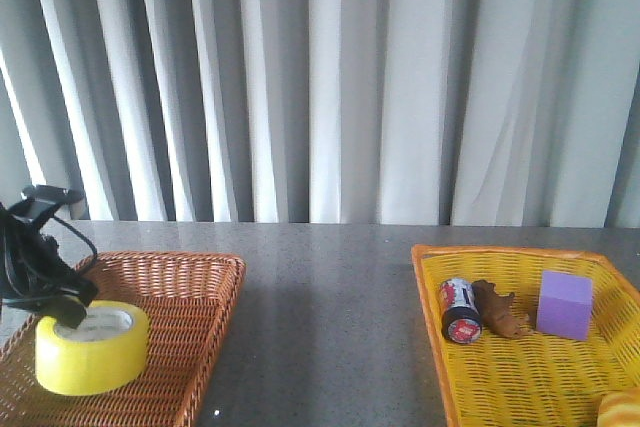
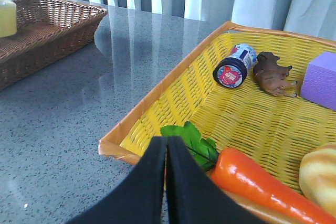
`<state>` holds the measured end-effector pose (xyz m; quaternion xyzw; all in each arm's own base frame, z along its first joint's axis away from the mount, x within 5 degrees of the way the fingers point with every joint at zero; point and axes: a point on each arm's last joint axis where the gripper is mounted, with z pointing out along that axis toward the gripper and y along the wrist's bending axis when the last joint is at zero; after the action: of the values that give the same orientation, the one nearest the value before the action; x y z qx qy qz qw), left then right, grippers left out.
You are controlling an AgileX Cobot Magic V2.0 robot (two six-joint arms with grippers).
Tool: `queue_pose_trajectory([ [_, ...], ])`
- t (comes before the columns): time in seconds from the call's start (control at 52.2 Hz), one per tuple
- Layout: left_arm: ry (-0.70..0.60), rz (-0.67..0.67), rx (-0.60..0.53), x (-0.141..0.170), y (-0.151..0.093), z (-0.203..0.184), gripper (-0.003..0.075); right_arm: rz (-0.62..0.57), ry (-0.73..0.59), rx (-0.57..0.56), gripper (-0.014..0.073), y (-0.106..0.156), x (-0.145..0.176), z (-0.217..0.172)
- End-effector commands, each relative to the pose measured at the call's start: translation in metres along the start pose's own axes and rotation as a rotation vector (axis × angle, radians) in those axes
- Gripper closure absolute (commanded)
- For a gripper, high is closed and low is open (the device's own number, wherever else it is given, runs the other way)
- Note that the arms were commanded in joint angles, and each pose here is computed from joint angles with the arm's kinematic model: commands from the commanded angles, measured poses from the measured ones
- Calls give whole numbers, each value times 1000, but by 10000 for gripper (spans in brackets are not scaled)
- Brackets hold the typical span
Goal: Transfer tape with both arms
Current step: 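Lift the tape and carry it into the brown wicker basket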
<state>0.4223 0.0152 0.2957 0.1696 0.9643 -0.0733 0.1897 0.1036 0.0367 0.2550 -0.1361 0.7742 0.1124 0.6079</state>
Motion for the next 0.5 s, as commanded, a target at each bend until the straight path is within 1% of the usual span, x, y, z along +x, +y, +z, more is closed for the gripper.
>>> queue_pose_trajectory([
  [0.0,-136,-1,12,-6,-11,-15,727,-5,-62,36,600,-3,-13,-1],
  [0.115,-103,-14,25,2,-12,-4,726,-5,-62,36,600,-3,-13,-1],
  [0.268,-92,-22,36,3,-12,-2,720,-5,-62,35,600,-3,-13,-1],
  [0.402,-99,-36,65,3,-15,-3,697,-5,-62,35,600,-3,-13,-1],
  [0.478,-105,-46,88,2,-17,-3,669,-5,-62,35,600,-3,-13,-1],
])
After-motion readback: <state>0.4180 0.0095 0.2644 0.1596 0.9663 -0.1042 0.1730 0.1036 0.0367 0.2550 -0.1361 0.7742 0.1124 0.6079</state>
